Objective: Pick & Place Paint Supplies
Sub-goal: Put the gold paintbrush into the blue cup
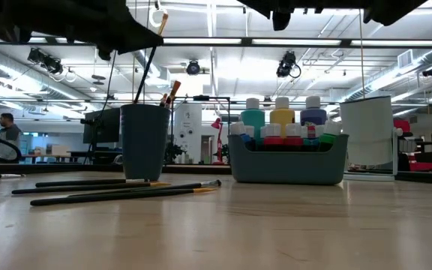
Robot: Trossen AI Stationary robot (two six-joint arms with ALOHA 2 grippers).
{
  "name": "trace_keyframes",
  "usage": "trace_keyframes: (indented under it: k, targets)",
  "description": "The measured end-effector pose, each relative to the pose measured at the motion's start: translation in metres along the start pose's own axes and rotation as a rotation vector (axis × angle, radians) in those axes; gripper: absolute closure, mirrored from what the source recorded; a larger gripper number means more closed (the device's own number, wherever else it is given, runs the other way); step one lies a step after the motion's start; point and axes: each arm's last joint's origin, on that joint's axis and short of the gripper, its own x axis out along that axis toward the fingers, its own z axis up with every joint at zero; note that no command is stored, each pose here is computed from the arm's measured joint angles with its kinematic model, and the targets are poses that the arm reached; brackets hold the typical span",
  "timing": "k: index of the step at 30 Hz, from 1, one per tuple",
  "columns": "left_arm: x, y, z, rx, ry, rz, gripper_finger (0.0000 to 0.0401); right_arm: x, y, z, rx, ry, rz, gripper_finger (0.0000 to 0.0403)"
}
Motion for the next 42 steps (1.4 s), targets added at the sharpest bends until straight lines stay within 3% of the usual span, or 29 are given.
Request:
trace_keyframes:
  k: [5, 13, 23, 33, 42]
  targets:
    - [-0.002, 0.008, -0.007, -0.020, -0.083, -0.034, 0.0380, 0.000, 0.000, 0.000, -0.003, 0.000, -0.001, 0.0238]
    - [0.009, 0.011, -0.039, -0.019, 0.019, -0.018, 0.0376, 0.000, 0.000, 0.000, -0.003, 0.001, -0.002, 0.0238]
    - [0.013, 0.006, -0.060, -0.002, 0.109, 0.006, 0.0371, 0.000, 0.000, 0.000, -0.004, 0.001, -0.002, 0.0238]
    - [0.014, 0.006, -0.063, 0.005, 0.128, 0.042, 0.0365, 0.000, 0.000, 0.000, -0.005, 0.001, -0.002, 0.0238]
    - [0.014, 0.007, -0.063, -0.001, 0.134, 0.050, 0.0317, 0.000, 0.000, 0.000, -0.004, 0.001, -0.002, 0.0238]
